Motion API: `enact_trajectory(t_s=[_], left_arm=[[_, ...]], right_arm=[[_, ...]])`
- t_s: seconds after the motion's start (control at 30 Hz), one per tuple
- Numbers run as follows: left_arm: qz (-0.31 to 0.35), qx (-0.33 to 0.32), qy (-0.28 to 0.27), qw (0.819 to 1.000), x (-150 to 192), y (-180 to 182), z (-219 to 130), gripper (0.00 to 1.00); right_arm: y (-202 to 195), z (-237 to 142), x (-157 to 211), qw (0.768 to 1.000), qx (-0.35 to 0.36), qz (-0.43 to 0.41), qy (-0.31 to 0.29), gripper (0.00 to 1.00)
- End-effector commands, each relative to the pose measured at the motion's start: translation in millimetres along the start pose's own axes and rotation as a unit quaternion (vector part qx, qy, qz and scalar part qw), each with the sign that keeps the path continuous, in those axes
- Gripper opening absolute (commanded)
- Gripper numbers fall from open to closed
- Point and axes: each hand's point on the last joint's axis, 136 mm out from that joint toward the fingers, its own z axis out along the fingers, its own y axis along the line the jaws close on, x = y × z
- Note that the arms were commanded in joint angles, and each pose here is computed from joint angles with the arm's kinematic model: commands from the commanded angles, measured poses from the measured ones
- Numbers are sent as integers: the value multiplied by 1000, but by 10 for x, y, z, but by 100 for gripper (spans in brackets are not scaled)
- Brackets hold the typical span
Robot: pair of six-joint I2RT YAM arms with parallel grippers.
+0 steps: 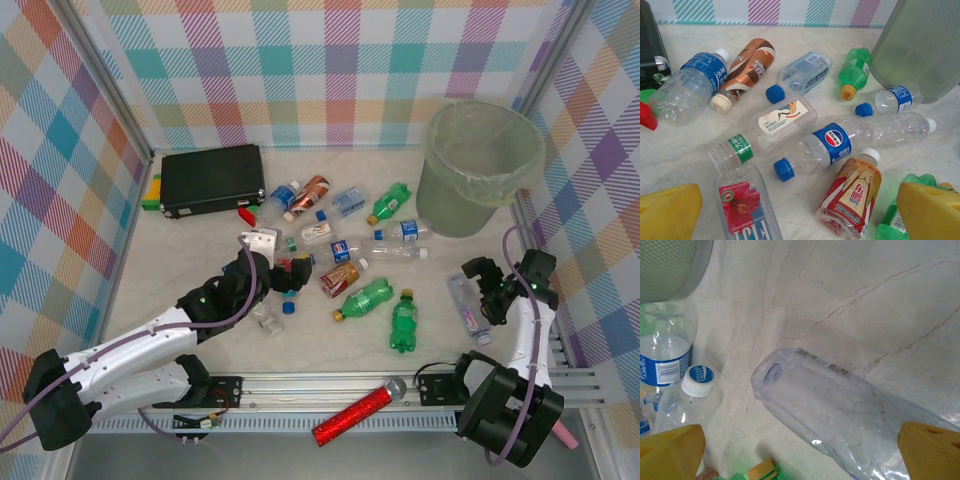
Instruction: Put the plastic bottles in the bin
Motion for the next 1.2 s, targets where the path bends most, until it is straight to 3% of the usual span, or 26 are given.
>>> enact_trajectory(t_s=[0.0,0.27,0.4,0.5,0.77,0.93,1.17], left_arm=[[-10,0,-10,1000,-20,-3,-16,100],[-11,-3,-11,1000,-23,13,-27,100],[-12,-3,-12,1000,-32,18,-46,100],[-11,-4,-12,1000,-33,25,-53,99],[-10,-7,-5,1000,-11,19,-17,100],[-11,-9,-1,1000,2,18,1,100],[-10,-13,-3,1000,-7,34,-12,100]], right_arm=[[-124,8,78,999,34,2,3,99],[-349,-101,-58,993,103,38,-47,99],[-405,-66,-56,990,127,54,-29,99],[-401,1,46,991,119,64,0,99],[-182,-16,324,995,19,97,8,99],[-120,97,541,996,29,76,42,99],[26,155,683,997,61,2,40,99]])
